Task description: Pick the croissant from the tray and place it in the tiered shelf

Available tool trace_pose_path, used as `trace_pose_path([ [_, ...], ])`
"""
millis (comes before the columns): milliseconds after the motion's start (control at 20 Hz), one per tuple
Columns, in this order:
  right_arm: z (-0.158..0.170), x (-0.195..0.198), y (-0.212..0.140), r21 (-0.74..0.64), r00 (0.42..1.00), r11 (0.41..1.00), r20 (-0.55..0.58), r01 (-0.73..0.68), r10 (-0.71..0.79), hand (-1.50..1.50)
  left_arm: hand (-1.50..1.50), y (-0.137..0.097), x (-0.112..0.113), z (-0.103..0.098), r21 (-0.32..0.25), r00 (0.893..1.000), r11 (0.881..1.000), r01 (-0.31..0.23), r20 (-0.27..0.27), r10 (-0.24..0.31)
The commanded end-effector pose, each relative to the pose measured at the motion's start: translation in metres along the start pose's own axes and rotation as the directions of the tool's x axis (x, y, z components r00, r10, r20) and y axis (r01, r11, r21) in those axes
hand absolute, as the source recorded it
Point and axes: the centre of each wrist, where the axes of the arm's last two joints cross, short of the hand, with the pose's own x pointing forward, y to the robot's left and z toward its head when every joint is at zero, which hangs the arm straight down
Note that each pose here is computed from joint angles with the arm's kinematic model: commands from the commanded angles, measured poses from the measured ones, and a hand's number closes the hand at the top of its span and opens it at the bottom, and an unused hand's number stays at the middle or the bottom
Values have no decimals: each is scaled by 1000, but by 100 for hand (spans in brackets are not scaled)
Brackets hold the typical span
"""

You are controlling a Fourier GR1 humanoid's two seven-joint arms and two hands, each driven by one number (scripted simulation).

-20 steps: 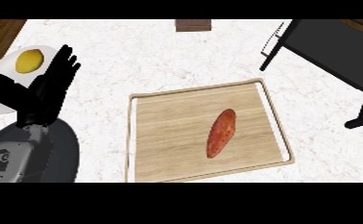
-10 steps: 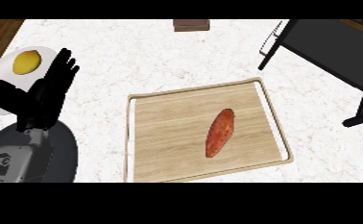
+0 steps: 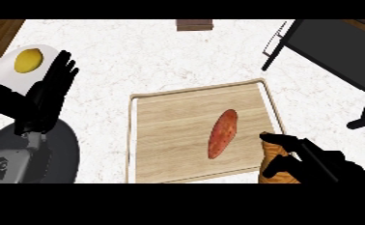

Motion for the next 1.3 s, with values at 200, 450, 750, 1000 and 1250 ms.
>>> trace_pose_path([
  [200, -9, 5, -60, -67, 987, 990, -95, 121, -127, 150, 0, -1, 7, -2, -12, 1000, 1000, 5, 14, -5],
  [450, -35, -22, -83, -133, 978, 984, -157, 120, -140, 150, 0, -5, -4, 1, -15, 1000, 1000, -2, 0, 2],
  [750, -50, -85, -139, -206, 937, 952, -223, 224, -269, 150, 0, -9, 2, -1, -13, 1000, 1000, 2, 14, -1],
  [1000, -52, -163, -195, -245, 924, 937, -229, 248, -305, 150, 0, -4, 11, -11, -35, 1000, 999, 11, 16, -10],
  [1250, -45, -215, -236, -230, 918, 944, -268, 235, -294, 150, 0, -12, 7, -4, -67, 1000, 998, -6, 11, 7],
])
